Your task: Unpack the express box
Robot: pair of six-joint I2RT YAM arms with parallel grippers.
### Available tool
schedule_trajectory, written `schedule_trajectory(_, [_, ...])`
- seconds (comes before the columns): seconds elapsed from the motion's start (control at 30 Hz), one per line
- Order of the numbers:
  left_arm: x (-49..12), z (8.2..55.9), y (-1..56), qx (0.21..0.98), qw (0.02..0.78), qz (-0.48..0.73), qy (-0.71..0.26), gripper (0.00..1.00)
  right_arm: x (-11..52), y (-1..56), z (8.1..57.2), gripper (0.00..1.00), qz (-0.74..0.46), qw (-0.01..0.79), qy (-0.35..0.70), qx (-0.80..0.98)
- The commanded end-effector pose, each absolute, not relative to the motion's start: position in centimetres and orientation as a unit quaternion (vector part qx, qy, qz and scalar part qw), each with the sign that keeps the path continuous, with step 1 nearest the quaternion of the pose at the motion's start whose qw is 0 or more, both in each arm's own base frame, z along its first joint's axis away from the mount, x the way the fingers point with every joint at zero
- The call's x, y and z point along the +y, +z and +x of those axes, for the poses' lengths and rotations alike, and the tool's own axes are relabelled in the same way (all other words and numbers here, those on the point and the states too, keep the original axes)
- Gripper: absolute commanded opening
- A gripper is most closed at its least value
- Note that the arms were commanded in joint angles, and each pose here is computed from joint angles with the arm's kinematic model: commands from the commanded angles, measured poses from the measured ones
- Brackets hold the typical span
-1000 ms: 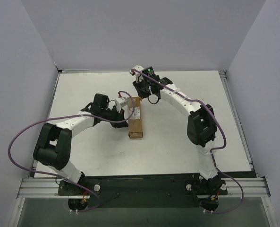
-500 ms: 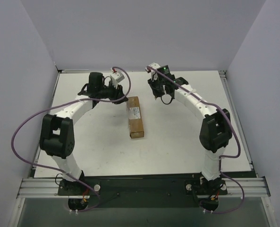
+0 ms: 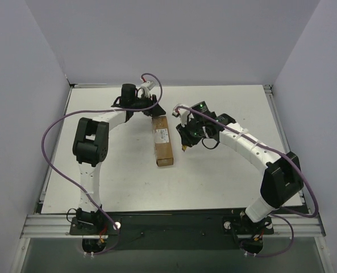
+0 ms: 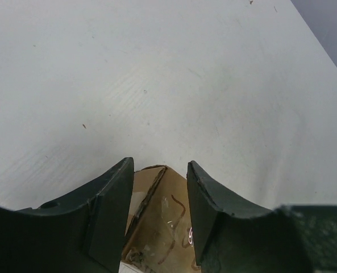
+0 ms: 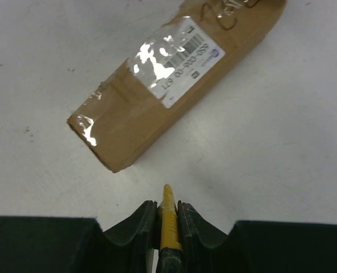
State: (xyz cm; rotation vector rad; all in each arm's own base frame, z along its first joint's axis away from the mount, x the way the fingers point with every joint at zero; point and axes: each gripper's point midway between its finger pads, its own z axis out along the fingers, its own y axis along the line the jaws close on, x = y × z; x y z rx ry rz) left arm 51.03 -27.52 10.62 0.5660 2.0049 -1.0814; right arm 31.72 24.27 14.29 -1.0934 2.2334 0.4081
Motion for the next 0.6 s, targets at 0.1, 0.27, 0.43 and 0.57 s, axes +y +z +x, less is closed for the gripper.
schedule_trajectory(0.1, [-28.0, 49.5, 11.7, 0.771, 0.374, 0.219, -0.466, 0.52, 28.5, 13.3, 24.3, 0.00, -0.462, 0.218, 0.272, 0.815])
schedule_trajectory(0.27, [-28.5, 48.4, 10.4, 0.780, 0.356, 0.208, -0.470, 0.48, 29.9, 12.7, 22.5, 0.00, -0.474, 0.205, 0.275, 0.811])
schedule_trajectory(0.43, [-27.6, 46.7, 10.0, 0.789, 0.338, 0.195, -0.474, 0.45, 30.1, 12.2, 24.2, 0.00, -0.461, 0.249, 0.233, 0.819])
schedule_trajectory(0.57, [-26.1, 44.7, 10.2, 0.797, 0.329, 0.193, -0.469, 0.44, 29.4, 12.2, 26.0, 0.00, -0.459, 0.273, 0.188, 0.824])
